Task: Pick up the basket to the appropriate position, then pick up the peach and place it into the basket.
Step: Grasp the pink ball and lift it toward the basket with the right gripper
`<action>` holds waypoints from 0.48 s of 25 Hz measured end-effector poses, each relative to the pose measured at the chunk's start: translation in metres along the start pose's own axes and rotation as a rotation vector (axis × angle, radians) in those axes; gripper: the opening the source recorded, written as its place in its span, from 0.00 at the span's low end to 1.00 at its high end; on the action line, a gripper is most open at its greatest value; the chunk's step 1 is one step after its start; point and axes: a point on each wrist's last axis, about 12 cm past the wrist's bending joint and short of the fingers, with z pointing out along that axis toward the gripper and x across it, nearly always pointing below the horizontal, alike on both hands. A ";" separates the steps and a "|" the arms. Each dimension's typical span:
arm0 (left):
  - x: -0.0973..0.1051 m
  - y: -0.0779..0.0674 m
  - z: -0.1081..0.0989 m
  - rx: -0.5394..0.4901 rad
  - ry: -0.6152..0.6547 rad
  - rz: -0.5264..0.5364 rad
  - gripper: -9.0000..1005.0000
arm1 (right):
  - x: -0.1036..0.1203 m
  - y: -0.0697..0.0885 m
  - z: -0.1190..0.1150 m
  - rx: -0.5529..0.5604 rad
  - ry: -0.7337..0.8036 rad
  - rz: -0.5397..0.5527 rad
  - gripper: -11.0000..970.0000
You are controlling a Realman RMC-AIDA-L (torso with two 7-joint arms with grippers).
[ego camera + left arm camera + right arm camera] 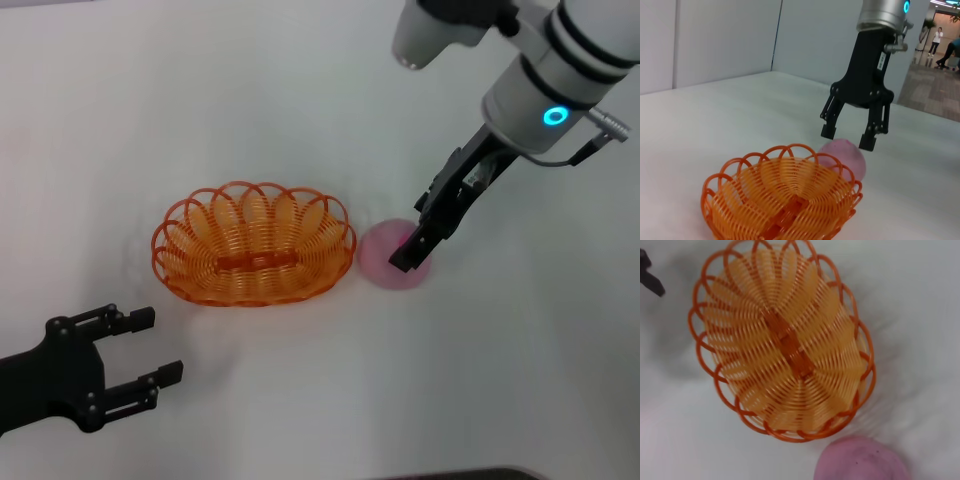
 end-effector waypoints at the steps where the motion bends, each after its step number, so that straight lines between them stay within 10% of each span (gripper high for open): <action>1: 0.000 0.000 0.000 0.000 0.000 -0.001 0.70 | -0.001 0.001 0.002 0.007 0.006 -0.008 0.98; 12: 0.001 -0.001 0.000 0.000 0.001 -0.004 0.70 | -0.008 0.008 0.019 0.022 0.011 -0.040 0.98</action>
